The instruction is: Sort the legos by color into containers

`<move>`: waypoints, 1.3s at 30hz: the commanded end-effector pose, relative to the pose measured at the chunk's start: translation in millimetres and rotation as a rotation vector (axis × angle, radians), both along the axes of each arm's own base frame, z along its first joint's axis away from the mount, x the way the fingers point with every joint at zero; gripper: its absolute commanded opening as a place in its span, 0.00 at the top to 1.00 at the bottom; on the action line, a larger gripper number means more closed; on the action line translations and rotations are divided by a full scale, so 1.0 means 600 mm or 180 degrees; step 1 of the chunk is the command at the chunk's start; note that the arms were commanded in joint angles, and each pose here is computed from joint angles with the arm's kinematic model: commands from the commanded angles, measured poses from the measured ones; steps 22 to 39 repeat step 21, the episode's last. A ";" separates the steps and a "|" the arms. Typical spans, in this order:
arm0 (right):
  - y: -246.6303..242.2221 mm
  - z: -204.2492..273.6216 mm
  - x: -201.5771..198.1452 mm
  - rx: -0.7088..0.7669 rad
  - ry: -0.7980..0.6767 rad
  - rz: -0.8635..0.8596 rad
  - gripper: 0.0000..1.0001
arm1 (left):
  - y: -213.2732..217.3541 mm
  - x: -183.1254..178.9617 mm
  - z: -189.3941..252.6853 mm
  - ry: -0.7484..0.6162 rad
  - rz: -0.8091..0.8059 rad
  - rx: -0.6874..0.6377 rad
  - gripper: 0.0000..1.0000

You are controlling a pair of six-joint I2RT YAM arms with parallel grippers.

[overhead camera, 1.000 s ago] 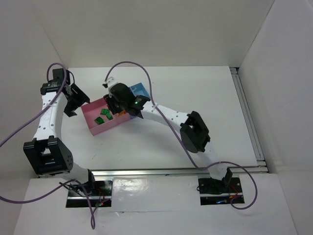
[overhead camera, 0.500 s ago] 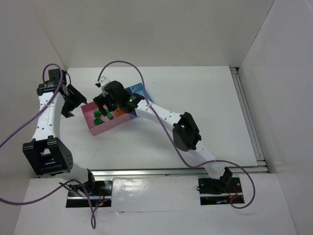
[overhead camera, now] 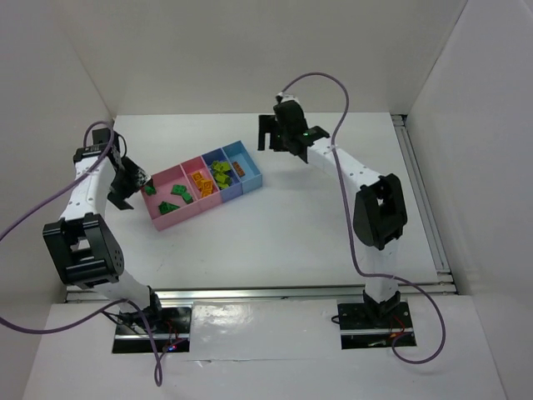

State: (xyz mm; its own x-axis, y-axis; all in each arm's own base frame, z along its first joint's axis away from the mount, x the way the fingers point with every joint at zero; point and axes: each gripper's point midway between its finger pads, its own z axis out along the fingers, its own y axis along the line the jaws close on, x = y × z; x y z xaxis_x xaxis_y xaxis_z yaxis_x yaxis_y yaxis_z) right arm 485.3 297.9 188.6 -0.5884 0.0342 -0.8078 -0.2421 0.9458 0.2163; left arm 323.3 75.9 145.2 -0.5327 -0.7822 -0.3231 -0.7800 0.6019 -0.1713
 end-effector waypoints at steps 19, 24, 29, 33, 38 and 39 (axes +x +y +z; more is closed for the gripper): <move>-0.283 -0.093 -0.050 -0.0440 0.0789 -0.2035 0.02 | -0.042 0.037 0.023 -0.0448 -0.0755 -0.0210 0.18; -0.296 -0.095 -0.057 -0.0475 0.0812 -0.2054 0.02 | -0.050 0.039 0.019 -0.0451 -0.0800 -0.0212 0.18; -0.296 -0.095 -0.057 -0.0475 0.0812 -0.2054 0.02 | -0.050 0.039 0.019 -0.0451 -0.0800 -0.0212 0.18; -0.296 -0.095 -0.057 -0.0475 0.0812 -0.2054 0.02 | -0.050 0.039 0.019 -0.0451 -0.0800 -0.0212 0.18; -0.296 -0.095 -0.057 -0.0475 0.0812 -0.2054 0.02 | -0.050 0.039 0.019 -0.0451 -0.0800 -0.0212 0.18; -0.296 -0.095 -0.057 -0.0475 0.0812 -0.2054 0.02 | -0.050 0.039 0.019 -0.0451 -0.0800 -0.0212 0.18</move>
